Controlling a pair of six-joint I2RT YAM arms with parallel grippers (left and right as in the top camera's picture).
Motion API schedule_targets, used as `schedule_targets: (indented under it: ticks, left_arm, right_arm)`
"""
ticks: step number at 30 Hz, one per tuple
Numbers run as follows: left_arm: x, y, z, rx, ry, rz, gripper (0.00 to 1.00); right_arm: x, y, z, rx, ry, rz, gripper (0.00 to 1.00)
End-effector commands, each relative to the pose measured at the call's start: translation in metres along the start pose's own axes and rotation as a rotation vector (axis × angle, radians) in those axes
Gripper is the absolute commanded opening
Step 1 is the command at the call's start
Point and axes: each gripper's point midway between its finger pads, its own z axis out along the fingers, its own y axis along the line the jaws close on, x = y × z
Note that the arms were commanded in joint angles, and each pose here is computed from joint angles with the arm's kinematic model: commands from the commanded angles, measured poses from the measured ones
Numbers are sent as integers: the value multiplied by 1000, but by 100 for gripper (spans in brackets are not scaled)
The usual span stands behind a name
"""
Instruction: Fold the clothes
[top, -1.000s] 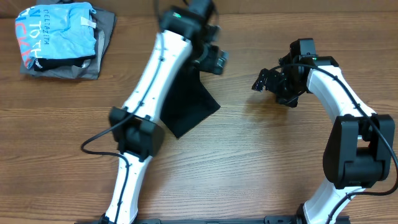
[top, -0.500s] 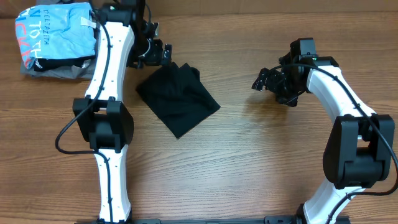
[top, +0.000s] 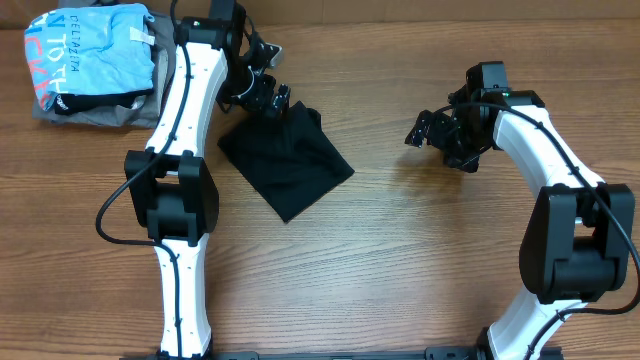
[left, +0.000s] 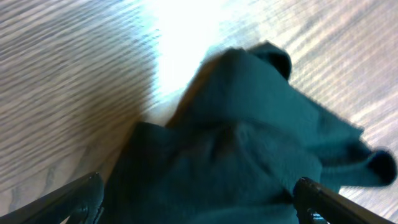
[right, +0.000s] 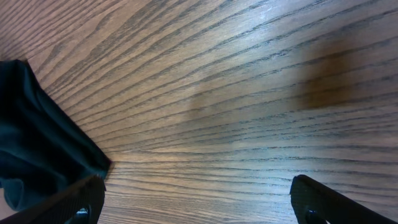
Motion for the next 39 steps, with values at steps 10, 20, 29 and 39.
schedule_targets:
  ticks: [10, 20, 29, 39]
  left_arm:
    - [25, -24, -2, 117, 81, 210, 36]
    - [29, -26, -4, 124, 97, 192, 4]
    - [7, -9, -10, 59, 7, 214, 63]
    - [-12, 6, -18, 59, -94, 282, 64]
  right_arm:
    - [2, 2, -1, -2, 0, -5, 98]
    - [3, 1, -1, 1, 6, -3, 98]
    - [4, 1, -1, 2, 9, -2, 98]
    - [3, 1, -1, 1, 6, 1, 98]
